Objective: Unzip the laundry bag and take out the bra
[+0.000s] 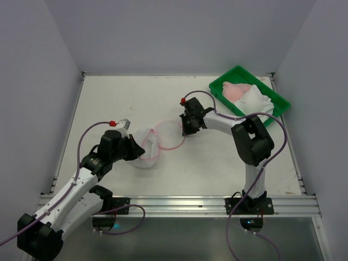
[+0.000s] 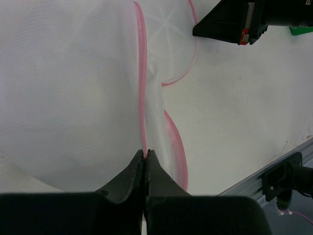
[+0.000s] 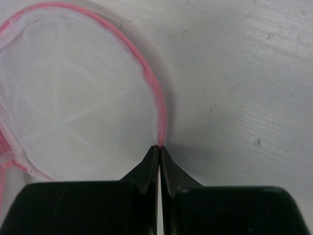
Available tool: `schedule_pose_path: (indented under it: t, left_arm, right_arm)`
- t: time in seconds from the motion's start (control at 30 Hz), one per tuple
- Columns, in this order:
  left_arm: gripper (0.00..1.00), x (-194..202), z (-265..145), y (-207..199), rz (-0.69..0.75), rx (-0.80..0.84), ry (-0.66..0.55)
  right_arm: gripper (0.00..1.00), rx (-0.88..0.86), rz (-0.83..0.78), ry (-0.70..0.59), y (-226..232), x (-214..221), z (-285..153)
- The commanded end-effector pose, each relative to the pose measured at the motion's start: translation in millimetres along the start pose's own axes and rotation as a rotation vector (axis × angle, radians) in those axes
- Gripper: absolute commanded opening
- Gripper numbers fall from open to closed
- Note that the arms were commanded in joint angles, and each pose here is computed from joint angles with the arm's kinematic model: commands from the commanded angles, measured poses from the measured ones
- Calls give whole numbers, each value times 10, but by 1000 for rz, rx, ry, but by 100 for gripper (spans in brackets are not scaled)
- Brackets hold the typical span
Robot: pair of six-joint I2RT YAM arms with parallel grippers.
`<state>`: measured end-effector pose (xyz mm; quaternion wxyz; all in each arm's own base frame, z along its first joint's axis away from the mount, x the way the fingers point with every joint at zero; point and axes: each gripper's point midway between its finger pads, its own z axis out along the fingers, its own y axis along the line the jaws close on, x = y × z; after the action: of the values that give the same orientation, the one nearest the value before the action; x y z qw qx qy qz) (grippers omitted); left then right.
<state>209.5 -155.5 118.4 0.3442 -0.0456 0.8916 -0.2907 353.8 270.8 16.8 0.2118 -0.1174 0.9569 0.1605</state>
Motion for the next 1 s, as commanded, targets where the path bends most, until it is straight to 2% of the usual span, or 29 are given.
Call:
schedule_pose_path:
  t: [0.0,0.2,0.53,0.7,0.97]
  left_arm:
    - [0,56,0,59,-27,-25,21]
    - [0,-42,99,68,-48,-57,16]
    - [0,-205,443,11,-67,-36,-3]
    - [0,-279,669,-114,-76,38,-7]
    - [0,-260,1047,-106,-77,73,18]
  right_arm:
    - [0,49,-6,-9,-72,28,-187]
    - [0,213,-49,-163,-313,-241,-768]
    - [0,326,-59,-303,-542,-236,-1451]
    - [0,255,-83,-446,-414,-378,-1830]
    - [0,-11,-279,-517,248,-457,-1936]
